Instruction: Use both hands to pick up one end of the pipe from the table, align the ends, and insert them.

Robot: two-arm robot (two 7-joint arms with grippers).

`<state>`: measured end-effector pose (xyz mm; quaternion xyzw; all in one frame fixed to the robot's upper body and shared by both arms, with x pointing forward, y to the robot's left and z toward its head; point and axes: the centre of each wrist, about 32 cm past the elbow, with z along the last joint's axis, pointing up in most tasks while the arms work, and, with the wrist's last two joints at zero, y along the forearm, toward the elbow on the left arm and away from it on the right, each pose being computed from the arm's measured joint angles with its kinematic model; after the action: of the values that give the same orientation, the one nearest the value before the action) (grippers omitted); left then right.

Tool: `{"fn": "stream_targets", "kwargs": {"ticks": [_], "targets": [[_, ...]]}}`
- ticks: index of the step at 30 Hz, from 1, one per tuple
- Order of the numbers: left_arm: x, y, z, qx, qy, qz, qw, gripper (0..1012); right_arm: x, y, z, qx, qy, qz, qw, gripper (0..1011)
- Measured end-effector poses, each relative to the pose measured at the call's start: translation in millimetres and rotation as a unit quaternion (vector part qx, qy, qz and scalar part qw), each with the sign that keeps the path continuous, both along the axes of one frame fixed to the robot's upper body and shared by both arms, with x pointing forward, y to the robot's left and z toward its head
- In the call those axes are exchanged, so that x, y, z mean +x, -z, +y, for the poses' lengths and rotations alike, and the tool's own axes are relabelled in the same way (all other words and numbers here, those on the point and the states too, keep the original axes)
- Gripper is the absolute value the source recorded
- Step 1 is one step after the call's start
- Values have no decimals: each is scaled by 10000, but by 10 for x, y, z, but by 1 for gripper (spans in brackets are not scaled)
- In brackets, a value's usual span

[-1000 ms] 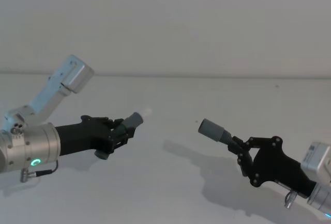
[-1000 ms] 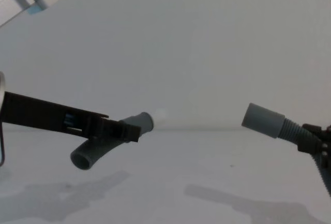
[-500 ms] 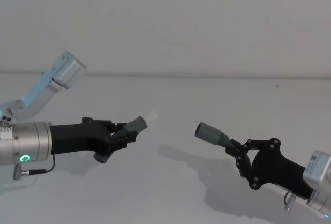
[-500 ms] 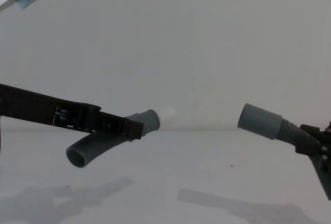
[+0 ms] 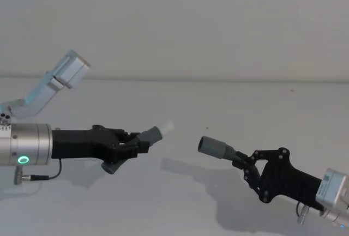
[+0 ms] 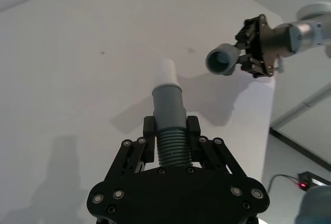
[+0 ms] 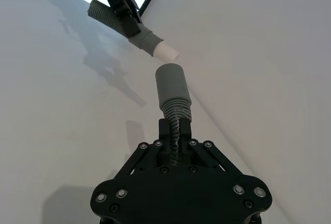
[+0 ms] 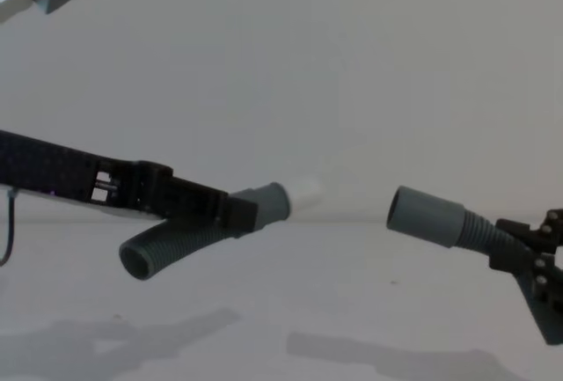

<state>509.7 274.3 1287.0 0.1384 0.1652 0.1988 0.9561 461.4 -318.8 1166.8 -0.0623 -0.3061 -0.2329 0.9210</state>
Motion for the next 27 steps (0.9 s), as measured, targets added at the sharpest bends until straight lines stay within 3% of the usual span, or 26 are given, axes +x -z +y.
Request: {"fn": "stream_targets", "kwargs": {"ticks": [7, 15, 27], "targets": [[97, -7, -2, -69, 251, 289, 9992, 348, 35, 16, 13, -82, -91, -130, 9998, 86], [203, -9, -23, -97, 570, 651, 9962, 348, 67, 43, 36, -143, -67, -281, 9995, 86], [286, -7, -59, -85, 849, 897, 9923, 348, 86, 95, 62, -202, 26, -419, 9989, 86]]}}
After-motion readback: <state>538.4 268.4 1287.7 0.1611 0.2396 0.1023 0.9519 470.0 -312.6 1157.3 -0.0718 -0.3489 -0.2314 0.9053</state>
